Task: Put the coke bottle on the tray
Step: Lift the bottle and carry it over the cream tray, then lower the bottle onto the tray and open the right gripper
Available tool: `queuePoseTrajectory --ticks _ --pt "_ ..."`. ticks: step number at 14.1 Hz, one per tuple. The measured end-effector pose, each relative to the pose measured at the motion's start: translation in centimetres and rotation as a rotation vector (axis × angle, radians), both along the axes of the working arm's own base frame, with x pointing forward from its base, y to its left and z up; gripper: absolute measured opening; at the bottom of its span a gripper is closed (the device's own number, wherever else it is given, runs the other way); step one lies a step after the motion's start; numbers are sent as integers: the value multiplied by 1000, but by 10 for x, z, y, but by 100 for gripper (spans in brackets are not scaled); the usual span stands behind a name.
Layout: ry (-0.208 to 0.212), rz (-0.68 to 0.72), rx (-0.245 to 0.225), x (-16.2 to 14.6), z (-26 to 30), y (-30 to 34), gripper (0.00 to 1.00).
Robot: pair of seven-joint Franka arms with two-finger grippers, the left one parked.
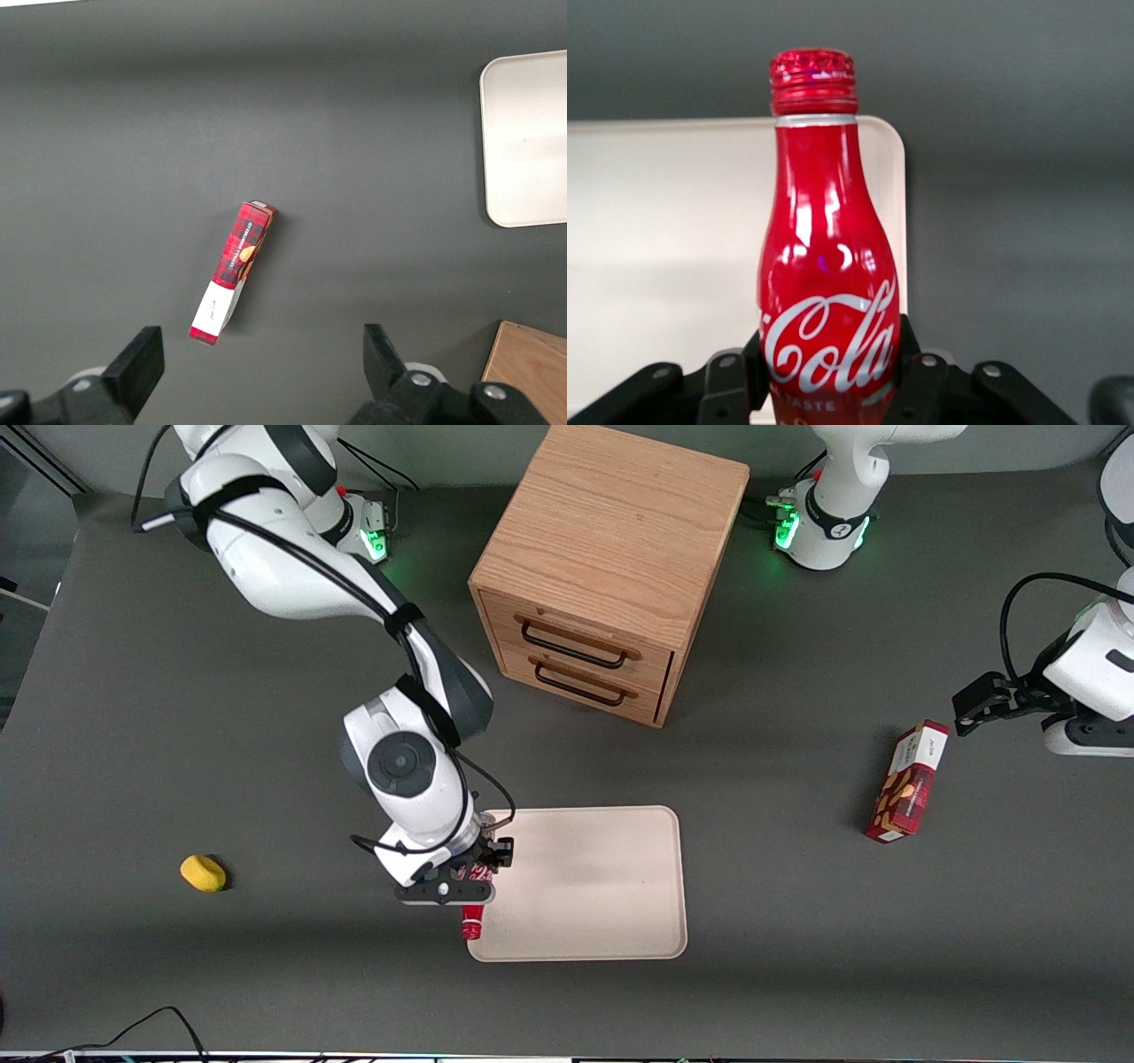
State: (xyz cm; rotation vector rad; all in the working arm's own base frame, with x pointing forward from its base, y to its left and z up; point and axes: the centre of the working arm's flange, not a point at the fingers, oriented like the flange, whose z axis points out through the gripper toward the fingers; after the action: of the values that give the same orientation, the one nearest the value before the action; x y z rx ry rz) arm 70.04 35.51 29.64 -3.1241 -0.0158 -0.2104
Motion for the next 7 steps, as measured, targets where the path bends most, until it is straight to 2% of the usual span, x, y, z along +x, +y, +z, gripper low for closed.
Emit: queuePoseTrajectory --ticks 4,7 --pt "125 -19 37 -3 -73 -6 54" --pt "153 -37 45 -3 -88 -12 54"
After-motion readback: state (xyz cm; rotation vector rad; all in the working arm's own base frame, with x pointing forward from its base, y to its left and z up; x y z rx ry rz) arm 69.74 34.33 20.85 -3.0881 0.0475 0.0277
